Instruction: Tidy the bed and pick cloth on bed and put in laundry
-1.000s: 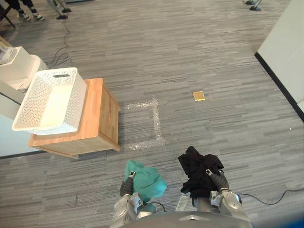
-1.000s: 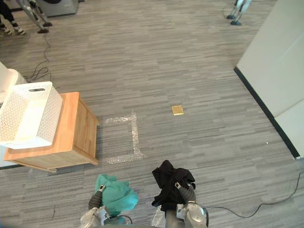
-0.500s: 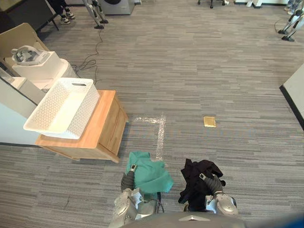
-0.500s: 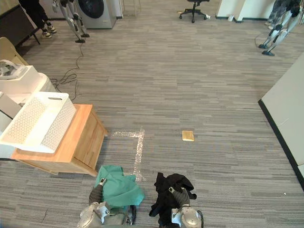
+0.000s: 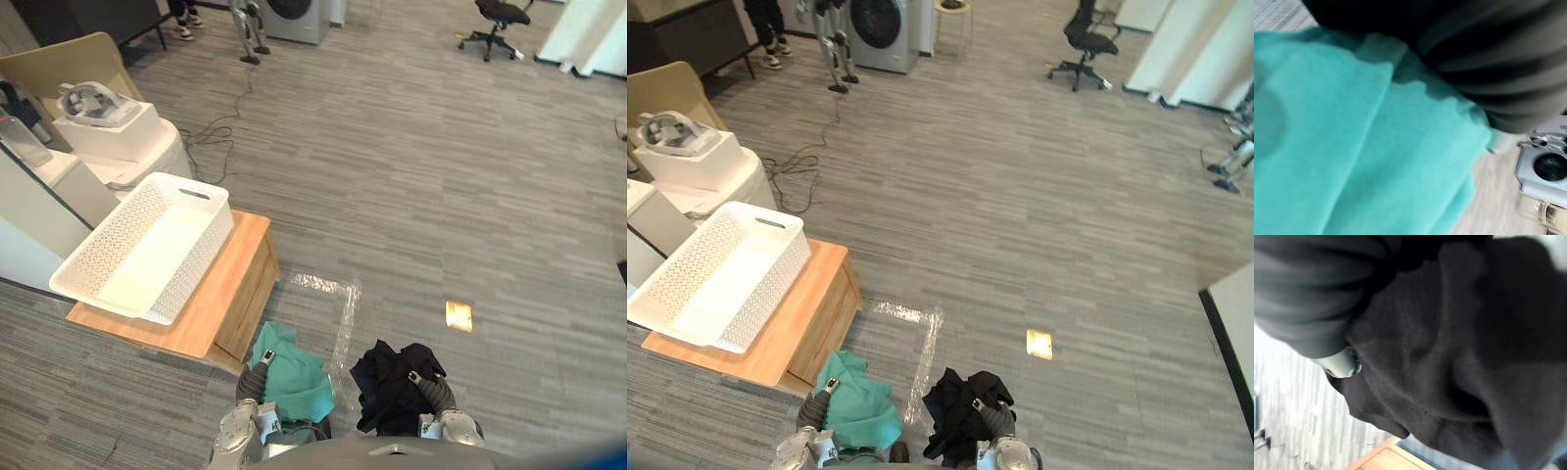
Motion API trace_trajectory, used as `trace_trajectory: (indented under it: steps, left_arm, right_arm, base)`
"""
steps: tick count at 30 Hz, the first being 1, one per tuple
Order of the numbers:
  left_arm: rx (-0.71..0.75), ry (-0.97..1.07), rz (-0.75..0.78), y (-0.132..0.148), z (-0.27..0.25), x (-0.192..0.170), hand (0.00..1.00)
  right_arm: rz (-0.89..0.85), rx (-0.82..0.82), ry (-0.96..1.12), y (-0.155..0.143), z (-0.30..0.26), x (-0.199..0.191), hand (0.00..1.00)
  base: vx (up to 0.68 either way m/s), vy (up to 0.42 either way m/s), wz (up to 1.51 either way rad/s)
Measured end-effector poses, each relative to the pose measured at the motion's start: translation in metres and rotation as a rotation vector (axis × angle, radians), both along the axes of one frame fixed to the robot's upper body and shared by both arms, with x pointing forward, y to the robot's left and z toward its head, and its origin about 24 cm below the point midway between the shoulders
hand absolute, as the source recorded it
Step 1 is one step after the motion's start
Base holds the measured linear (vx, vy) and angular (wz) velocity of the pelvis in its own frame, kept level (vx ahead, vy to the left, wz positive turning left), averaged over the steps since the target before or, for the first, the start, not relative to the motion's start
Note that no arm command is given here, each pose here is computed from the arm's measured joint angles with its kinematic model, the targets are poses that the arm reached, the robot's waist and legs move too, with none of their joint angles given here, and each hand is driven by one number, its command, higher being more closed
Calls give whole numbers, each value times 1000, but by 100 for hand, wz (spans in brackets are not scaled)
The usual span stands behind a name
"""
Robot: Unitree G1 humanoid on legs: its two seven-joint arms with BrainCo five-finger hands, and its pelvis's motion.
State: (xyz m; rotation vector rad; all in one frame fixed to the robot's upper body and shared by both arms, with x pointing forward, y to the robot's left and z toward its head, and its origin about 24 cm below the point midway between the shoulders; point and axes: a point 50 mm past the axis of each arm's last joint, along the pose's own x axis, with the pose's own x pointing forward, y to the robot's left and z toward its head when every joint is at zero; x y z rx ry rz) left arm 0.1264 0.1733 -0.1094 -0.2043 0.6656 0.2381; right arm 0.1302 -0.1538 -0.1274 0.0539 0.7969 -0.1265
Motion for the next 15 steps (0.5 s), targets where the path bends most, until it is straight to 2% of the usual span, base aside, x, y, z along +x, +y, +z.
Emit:
trace_trajectory:
  steps: [6, 10, 15]
  left_arm:
    - [-11, -29, 8, -5, 4, 9, 100]
    - [-3, -50, 18, -4, 7, 14, 100]
    - [-65, -84, 29, -25, 12, 20, 100]
  right_arm:
    - [-2, -3, -43, -1, 6, 9, 100]
    - [-37, 25, -79, 7, 13, 8, 100]
    - [-19, 24, -119, 8, 20, 14, 100]
  base:
    - [328, -144, 99]
    - [374, -440, 101]
    - [275, -430, 68]
